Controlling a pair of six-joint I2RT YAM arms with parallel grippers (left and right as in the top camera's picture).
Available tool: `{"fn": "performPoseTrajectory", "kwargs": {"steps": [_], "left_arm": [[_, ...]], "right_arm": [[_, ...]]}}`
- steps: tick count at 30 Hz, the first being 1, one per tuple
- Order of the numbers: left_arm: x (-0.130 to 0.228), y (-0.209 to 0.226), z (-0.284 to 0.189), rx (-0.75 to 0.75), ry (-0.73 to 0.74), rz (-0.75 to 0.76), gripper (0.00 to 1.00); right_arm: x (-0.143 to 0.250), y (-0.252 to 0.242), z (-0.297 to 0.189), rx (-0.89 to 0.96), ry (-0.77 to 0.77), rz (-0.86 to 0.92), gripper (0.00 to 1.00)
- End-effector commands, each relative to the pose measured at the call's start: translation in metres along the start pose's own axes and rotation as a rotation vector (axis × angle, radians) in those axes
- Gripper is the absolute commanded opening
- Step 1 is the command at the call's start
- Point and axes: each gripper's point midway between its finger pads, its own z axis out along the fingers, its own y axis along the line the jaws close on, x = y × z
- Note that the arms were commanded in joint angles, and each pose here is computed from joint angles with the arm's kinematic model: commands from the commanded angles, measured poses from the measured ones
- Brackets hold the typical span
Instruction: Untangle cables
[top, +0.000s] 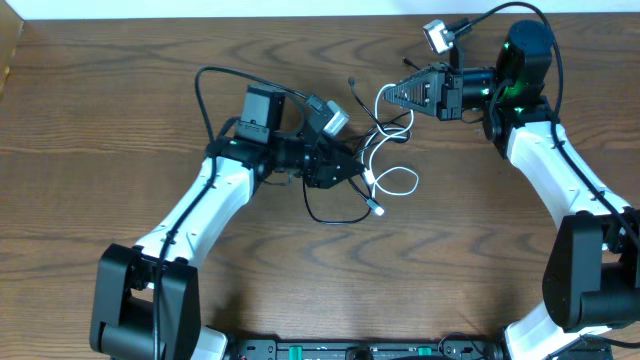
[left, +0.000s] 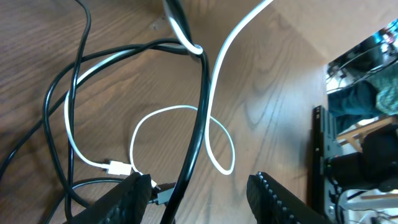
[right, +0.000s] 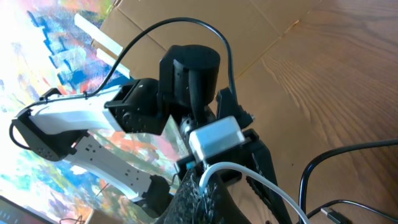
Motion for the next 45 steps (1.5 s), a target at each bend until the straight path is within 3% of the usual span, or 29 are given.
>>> {"fn": "performPoseTrajectory", "kwargs": {"steps": [1, 2, 5, 6, 12, 17, 21, 27, 38, 45], "left_arm": [[0.0, 0.008, 0.005, -0.054, 0.018, 0.021, 0.54], [0.0, 0.007, 0.006, -0.052, 0.019, 0.023, 0.48], [0.001, 0.007, 0.007, -0.05, 0.021, 0.024, 0.13], [0.001, 0.007, 0.007, -0.051, 0.021, 0.024, 0.08], [0.018, 0.024, 0.003, -0.157, 0.089, -0.039, 0.08], [0.045, 0.039, -0.006, -0.263, 0.182, -0.151, 0.07], [0.051, 0.05, -0.021, -0.31, 0.177, -0.266, 0.07], [0.032, 0.069, -0.066, -0.401, 0.04, -0.412, 0.07], [-0.011, 0.07, -0.191, -0.597, -0.322, -0.533, 0.07], [-0.013, 0.066, -0.258, -0.736, -0.519, -0.656, 0.08]], "right_arm": [[-0.002, 0.01, 0.003, -0.019, 0.016, -0.017, 0.01], [-0.002, 0.01, 0.003, -0.019, 0.017, -0.017, 0.01], [-0.001, 0.01, 0.004, -0.02, 0.018, -0.017, 0.01], [-0.001, 0.01, 0.004, -0.02, 0.018, -0.017, 0.01], [-0.002, 0.008, -0.001, -0.013, 0.01, -0.01, 0.01], [-0.008, 0.001, -0.02, 0.022, -0.026, 0.007, 0.01], [-0.01, -0.006, -0.041, 0.058, -0.066, 0.049, 0.01], [-0.013, -0.016, -0.071, 0.106, -0.121, 0.071, 0.01], [-0.014, -0.026, -0.114, 0.171, -0.201, 0.113, 0.01], [-0.011, -0.033, -0.147, 0.222, -0.266, 0.134, 0.01]]}}
